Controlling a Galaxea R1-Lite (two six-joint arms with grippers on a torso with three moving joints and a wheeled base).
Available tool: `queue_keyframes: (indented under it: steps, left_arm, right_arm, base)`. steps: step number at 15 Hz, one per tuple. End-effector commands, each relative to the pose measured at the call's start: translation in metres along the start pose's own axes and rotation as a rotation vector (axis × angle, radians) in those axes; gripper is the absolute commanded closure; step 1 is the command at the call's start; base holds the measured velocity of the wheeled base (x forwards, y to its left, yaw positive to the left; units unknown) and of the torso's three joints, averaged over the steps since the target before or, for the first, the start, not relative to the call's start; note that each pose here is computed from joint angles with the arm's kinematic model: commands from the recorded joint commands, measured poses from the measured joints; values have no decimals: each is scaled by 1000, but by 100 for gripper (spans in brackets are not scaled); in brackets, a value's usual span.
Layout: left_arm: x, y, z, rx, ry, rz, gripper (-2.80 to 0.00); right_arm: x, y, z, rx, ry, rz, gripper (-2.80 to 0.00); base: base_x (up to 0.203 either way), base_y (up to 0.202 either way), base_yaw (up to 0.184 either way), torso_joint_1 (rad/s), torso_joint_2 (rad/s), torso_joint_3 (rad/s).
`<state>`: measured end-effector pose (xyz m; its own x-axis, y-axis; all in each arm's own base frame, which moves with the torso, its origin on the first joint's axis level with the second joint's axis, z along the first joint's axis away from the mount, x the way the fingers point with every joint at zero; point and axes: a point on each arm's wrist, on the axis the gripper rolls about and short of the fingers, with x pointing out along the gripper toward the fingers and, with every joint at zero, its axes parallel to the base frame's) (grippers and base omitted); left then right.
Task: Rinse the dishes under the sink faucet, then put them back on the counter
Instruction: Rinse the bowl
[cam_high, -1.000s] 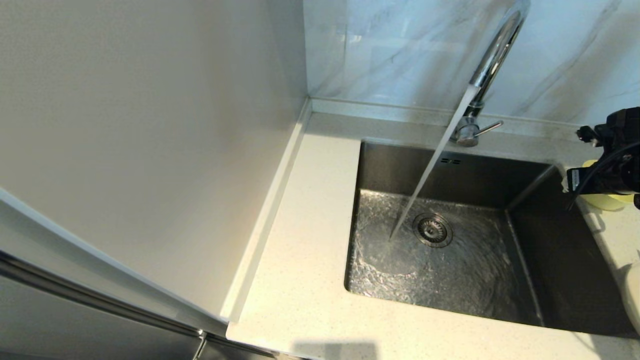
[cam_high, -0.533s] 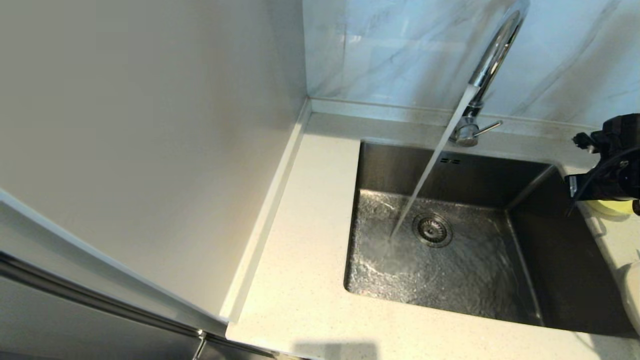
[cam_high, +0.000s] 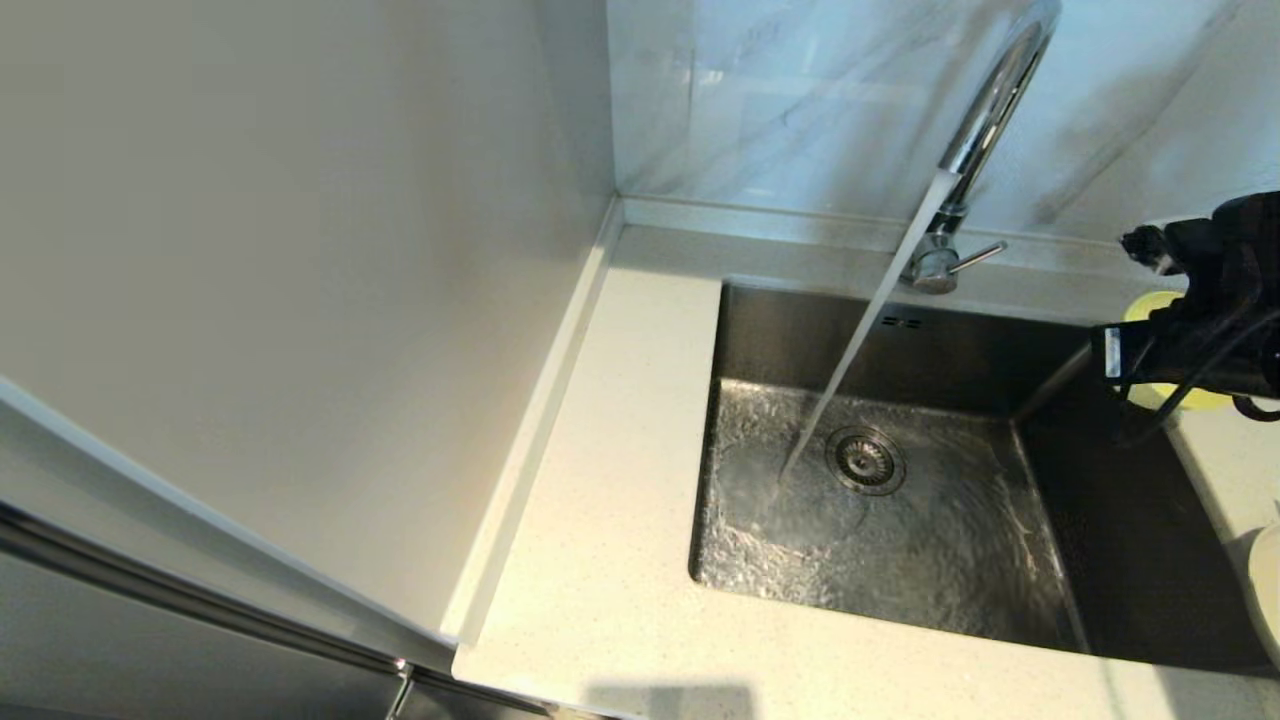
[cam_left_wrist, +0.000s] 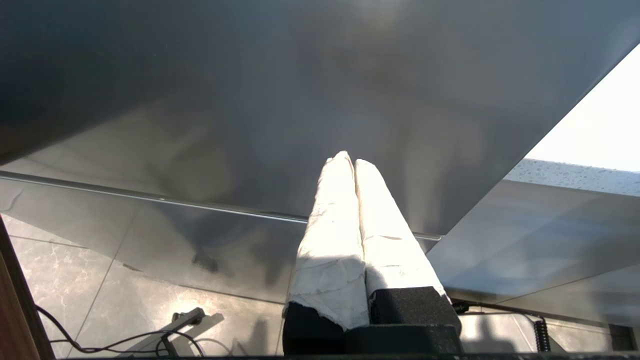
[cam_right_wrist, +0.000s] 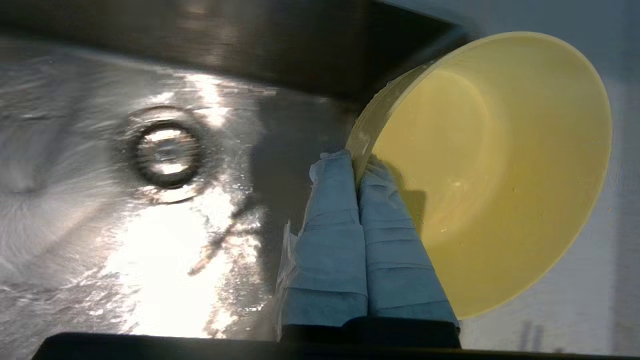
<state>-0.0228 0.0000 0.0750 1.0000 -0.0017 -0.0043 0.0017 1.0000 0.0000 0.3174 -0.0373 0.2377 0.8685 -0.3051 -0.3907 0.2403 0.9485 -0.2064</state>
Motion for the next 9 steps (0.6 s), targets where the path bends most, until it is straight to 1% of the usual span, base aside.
queue_keyframes:
  steps: [1, 2, 3, 4, 7, 9]
  left_arm:
    - [0, 0, 0, 0, 0, 0, 0]
    - [0, 0, 0, 0, 0, 0, 0]
    - [0, 0, 0, 0, 0, 0, 0]
    - [0, 0, 0, 0, 0, 0, 0]
    - [0, 0, 0, 0, 0, 0, 0]
    - [0, 0, 0, 0, 0, 0, 0]
  right_arm:
    - [-49, 9, 7, 22, -91, 83, 0]
    - [-63, 20, 7, 61, -111, 167, 0]
    - [-76, 30, 6, 100, -126, 272, 0]
    - [-86, 40, 5, 119, -130, 360, 0]
    - [-101, 69, 7, 158, -150, 506, 0]
    - [-105, 87, 10, 177, -174, 574, 0]
  base:
    - [0, 0, 0, 0, 0, 0]
    - [0, 0, 0, 0, 0, 0]
    - [0, 0, 0, 0, 0, 0]
    - [0, 0, 0, 0, 0, 0]
    - [0, 0, 0, 0, 0, 0]
    - [0, 0, 0, 0, 0, 0]
